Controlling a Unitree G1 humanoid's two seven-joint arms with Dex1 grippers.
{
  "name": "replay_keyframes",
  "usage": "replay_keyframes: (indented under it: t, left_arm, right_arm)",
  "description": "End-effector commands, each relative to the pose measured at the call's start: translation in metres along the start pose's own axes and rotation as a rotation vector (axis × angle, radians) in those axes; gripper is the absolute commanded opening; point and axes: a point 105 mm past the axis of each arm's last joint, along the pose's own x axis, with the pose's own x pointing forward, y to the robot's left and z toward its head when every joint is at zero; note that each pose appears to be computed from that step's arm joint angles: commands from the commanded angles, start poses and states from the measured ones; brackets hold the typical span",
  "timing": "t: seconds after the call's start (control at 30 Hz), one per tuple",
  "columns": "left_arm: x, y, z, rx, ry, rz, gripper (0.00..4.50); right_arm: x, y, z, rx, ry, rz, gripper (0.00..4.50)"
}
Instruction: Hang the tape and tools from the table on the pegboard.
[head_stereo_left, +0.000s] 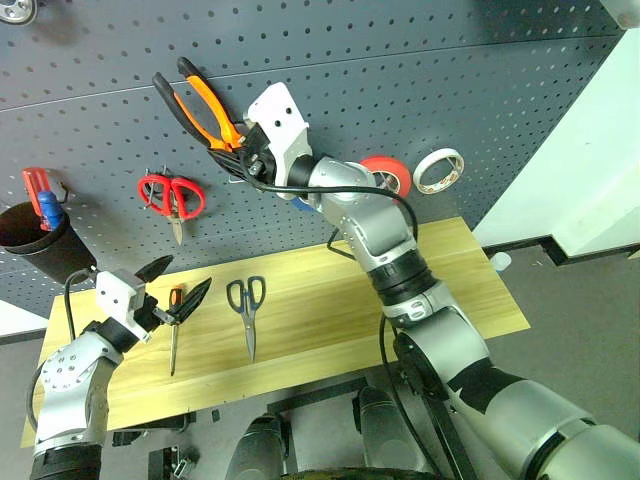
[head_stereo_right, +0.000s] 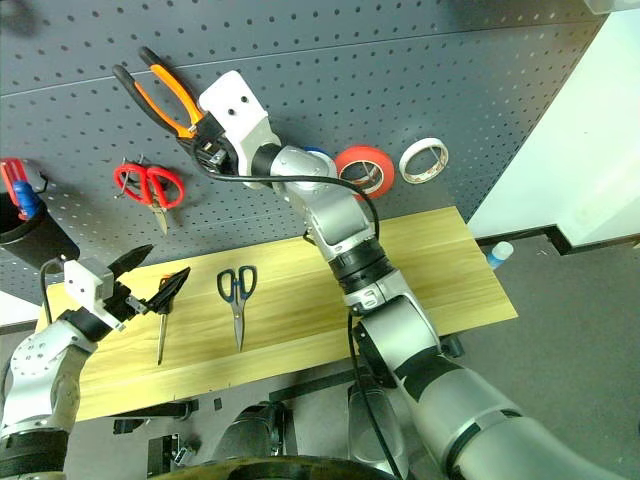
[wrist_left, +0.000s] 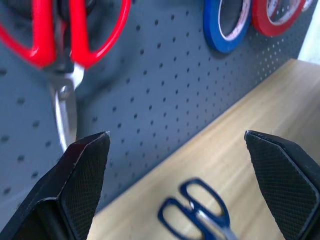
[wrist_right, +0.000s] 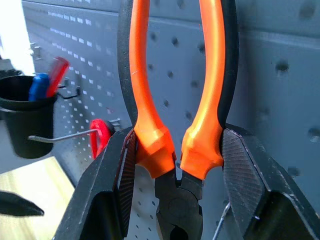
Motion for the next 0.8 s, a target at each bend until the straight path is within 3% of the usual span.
replay_keyframes:
  t: [0.03,0.47,0.8]
  left_arm:
    - [0.005,-0.004,0.005,0.03,-0.018,-0.009,4.5]
    - [0.011,-0.014,0.009,0.008,-0.036,-0.026,4.5]
    - [0.012,-0.003,0.016,0.031,-0.048,0.009,4.5]
  right_arm:
    - [0.009,0.001,0.032,-0.031,-0.123,-0.023,2.1]
    - [0.017,-0.007,0.042,-0.002,-0.238,-0.097,2.1]
    - [0.021,0.011,0.021,0.004,-0.235,-0.079,2.1]
